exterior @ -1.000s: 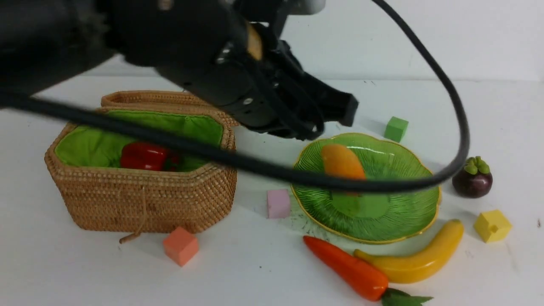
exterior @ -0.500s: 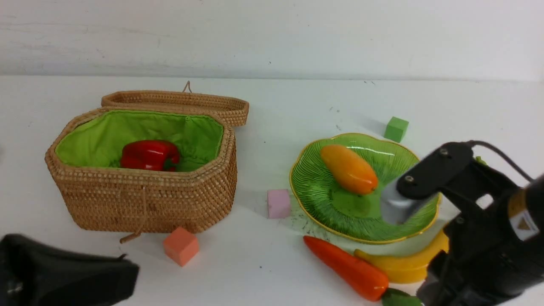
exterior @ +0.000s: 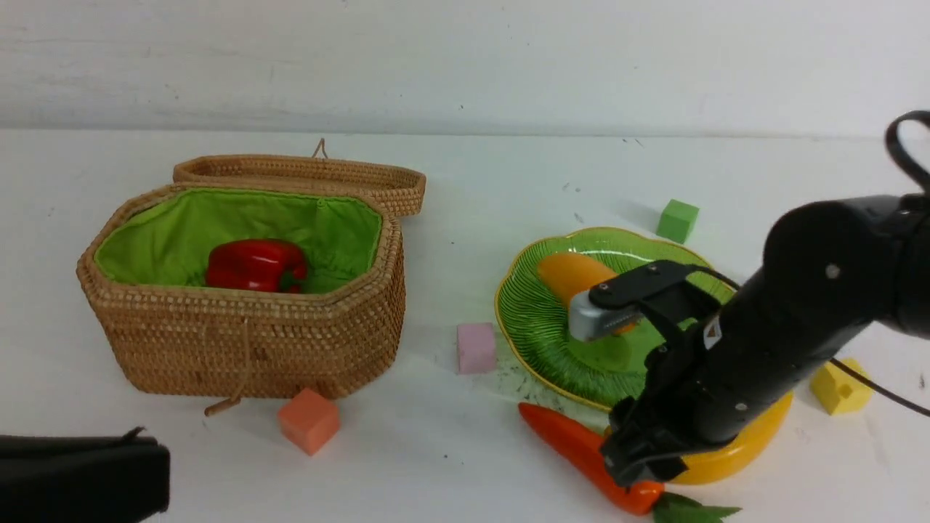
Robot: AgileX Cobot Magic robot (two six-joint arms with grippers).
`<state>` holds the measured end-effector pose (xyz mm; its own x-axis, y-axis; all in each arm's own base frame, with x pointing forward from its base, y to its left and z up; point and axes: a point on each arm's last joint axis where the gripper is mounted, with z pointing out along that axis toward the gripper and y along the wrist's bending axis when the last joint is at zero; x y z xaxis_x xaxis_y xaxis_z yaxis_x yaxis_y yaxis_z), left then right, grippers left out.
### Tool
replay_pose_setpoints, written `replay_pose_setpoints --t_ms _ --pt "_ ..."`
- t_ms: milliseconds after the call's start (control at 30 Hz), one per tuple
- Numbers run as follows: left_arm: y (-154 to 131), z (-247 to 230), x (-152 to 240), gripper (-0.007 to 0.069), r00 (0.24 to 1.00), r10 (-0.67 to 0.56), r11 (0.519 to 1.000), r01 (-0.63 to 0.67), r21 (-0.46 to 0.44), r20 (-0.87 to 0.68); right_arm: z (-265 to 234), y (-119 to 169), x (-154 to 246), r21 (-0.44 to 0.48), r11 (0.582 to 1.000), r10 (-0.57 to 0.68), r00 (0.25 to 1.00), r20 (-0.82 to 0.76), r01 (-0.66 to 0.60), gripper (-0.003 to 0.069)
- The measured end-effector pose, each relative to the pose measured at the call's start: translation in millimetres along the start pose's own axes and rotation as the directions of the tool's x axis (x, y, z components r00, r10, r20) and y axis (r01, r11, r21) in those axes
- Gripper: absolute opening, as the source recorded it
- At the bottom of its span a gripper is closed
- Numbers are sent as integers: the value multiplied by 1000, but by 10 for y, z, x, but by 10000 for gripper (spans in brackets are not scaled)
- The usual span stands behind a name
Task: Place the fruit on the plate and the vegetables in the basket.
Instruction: Use the right arm to grab a carrot and put it into the left basket
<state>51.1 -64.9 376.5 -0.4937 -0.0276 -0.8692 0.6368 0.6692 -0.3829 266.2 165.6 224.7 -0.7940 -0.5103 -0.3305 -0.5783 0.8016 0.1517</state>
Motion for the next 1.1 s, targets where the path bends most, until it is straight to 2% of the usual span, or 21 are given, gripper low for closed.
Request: replay_pose_setpoints --t_ms 267,967,1100 --pt "-3 6 -1 -13 1000 -5 1000 5 3 -1 256 -82 -51 30 1000 -5 1000 -3 6 454" --pt "-3 6 -3 -13 1000 22 1000 -22 4 0 588 -131 -14 15 1000 20 996 -88 -19 454" --pt "-3 6 -3 -13 999 38 999 -38 4 0 659 -145 -16 15 1000 24 994 -103 -22 432"
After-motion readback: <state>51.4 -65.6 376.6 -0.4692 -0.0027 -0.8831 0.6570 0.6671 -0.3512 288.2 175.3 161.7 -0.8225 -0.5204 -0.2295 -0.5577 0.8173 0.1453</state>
